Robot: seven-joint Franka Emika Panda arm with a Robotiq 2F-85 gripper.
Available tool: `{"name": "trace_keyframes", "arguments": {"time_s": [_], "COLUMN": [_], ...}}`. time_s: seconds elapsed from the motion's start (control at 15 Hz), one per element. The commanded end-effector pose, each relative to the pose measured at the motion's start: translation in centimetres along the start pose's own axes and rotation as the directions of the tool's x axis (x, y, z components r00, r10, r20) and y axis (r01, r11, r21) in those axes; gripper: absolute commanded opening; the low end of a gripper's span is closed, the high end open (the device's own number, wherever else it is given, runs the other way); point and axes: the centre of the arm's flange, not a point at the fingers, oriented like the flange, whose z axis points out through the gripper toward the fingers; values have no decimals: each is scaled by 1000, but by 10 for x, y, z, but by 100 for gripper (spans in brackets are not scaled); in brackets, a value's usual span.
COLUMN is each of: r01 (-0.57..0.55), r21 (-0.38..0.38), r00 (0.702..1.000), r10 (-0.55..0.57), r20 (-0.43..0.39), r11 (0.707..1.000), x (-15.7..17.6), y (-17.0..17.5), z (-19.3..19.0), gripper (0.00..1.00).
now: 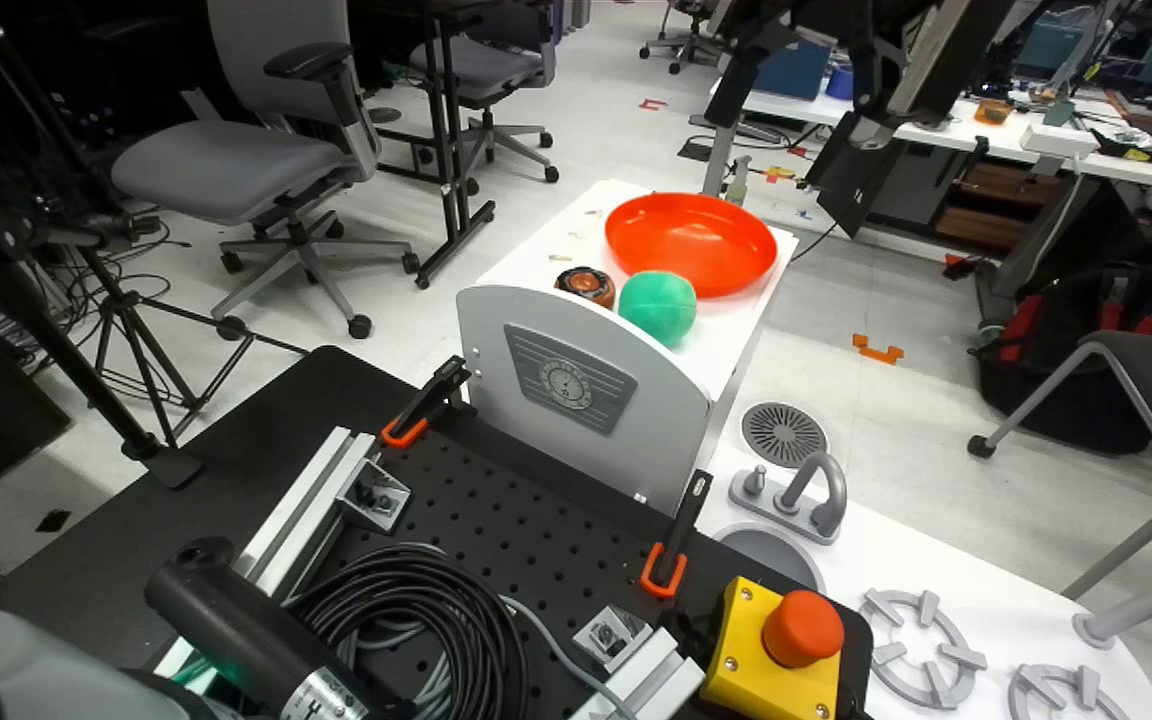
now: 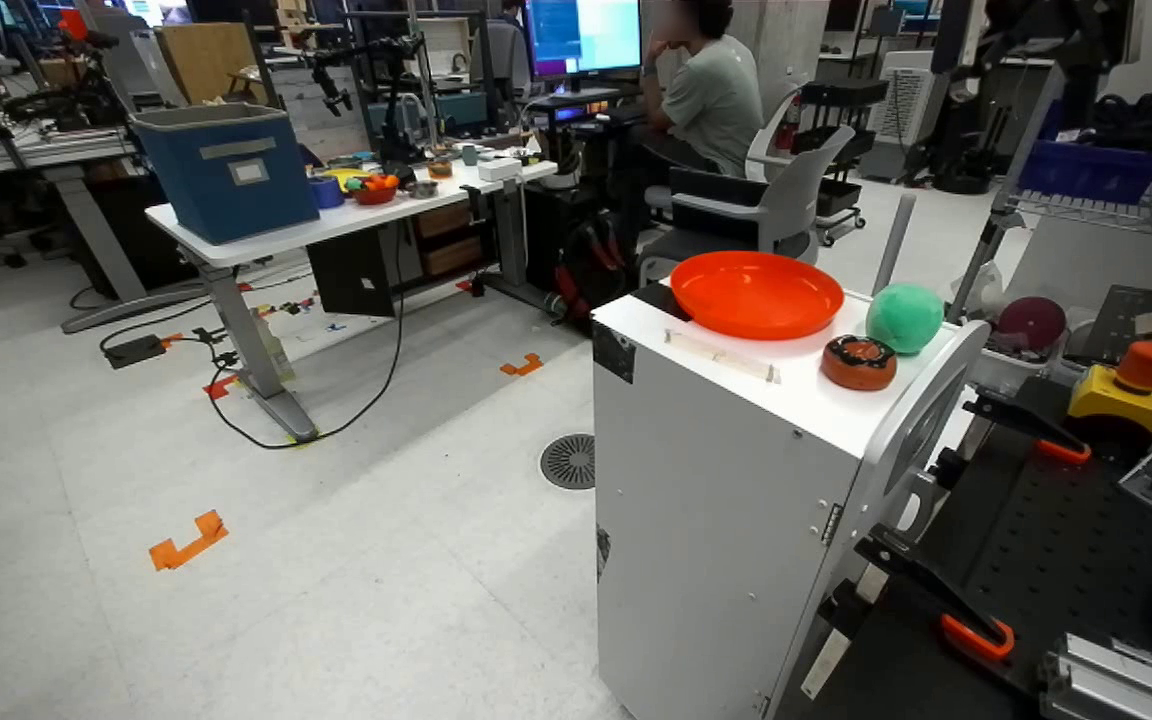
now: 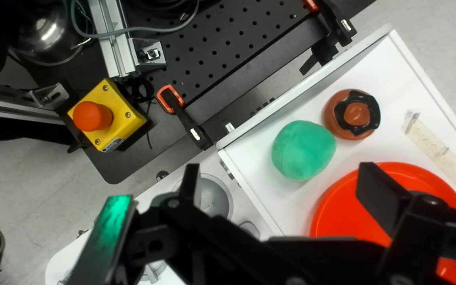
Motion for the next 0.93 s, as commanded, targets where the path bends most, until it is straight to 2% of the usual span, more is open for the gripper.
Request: {"name": "trace_keyframes", "arguments": {"time_s": [0.0, 0.2, 0.6, 0.67, 0.87], "r01": [29, 37, 46, 32, 36], "r21": [-3, 0, -46, -32, -38], "r00": [999, 999, 997, 999, 998], "r10": [-29, -37, -48, -33, -37], "r20": [-21, -33, -60, -39, -44], "r11": [1000, 999, 998, 999, 999], "x": [-2, -2, -3, 1, 0], "y": [-2, -3, -4, -2, -3], "z": [-10, -13, -21, -13, -15], "gripper": [100, 100, 100, 100, 100]}}
